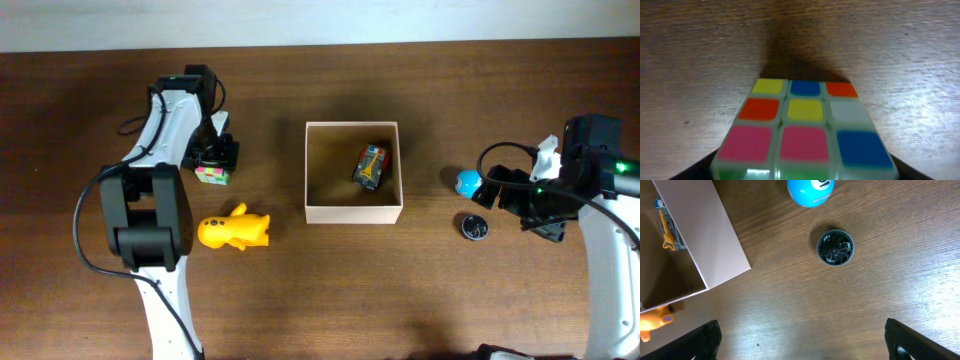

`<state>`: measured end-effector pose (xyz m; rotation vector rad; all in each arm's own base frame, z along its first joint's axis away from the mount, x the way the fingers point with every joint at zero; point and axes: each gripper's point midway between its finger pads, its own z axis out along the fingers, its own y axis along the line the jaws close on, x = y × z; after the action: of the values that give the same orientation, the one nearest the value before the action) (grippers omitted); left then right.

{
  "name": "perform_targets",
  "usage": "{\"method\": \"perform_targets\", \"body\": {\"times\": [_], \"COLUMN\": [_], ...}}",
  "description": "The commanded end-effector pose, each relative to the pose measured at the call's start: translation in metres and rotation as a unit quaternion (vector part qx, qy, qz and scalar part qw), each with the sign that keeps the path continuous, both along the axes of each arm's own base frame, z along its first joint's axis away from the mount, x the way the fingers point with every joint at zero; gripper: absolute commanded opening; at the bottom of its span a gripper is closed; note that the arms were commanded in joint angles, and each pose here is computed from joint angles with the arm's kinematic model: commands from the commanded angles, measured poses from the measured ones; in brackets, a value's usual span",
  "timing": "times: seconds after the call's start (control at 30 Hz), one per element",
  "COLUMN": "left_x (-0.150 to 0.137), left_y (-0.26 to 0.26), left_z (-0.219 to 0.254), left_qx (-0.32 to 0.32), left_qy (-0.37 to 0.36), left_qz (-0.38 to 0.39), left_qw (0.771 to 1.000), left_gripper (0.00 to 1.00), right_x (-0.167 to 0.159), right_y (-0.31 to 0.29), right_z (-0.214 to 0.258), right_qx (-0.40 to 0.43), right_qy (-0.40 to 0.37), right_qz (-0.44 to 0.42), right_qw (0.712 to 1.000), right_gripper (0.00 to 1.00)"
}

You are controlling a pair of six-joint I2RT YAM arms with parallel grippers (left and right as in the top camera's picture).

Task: Pack container
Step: 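Move the left gripper to the Rubik's cube and grasp it, then place the Rubik's cube into the box with the left gripper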

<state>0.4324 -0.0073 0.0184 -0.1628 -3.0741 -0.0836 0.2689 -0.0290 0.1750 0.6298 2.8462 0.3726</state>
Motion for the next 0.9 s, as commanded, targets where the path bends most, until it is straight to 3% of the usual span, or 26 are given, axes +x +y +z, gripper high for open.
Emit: {"method": "perform_targets", "body": {"times": [0.0, 0.23, 0.5, 0.7, 0.87], "left_x": [-0.002, -0.003, 0.002, -0.012, -0.03], "left_y": [-0.002, -0.009, -0.043, -0.118, -0.184], "left_z": [-0.006, 0.008, 0.085, 0.165, 0.184], "left_qx": [-0.007, -0.007, -0.019, -0.086, -0.111], "left_qy": [0.008, 0.014, -0.039, -0.112, -0.141], "left_qz": [-0.004, -0.01, -0.001, -0.033, -0.06], "left_qw": [1.0, 1.0, 0.999, 0.989, 0.982], "left_gripper": [0.66, 0.42, 0.42, 0.43, 0.48], "right_x": [0.003, 0.003, 0.003, 0.003, 0.003], "right_y": [-0.003, -0.003, -0.003, -0.003, -0.003], "right_z": [0.006, 0.006, 0.006, 0.006, 0.006], "right_qx": [-0.008, -0.008, -0.008, -0.008, -0.008], "right_qy": [-0.008, -0.008, -0.008, -0.008, -0.008], "right_qz": [-0.006, -0.006, -0.006, -0.006, -0.006], "right_qw": [1.0, 1.0, 1.0, 1.0, 1.0], "right_gripper": [0.99, 0.99, 0.99, 0.99, 0.99]}}
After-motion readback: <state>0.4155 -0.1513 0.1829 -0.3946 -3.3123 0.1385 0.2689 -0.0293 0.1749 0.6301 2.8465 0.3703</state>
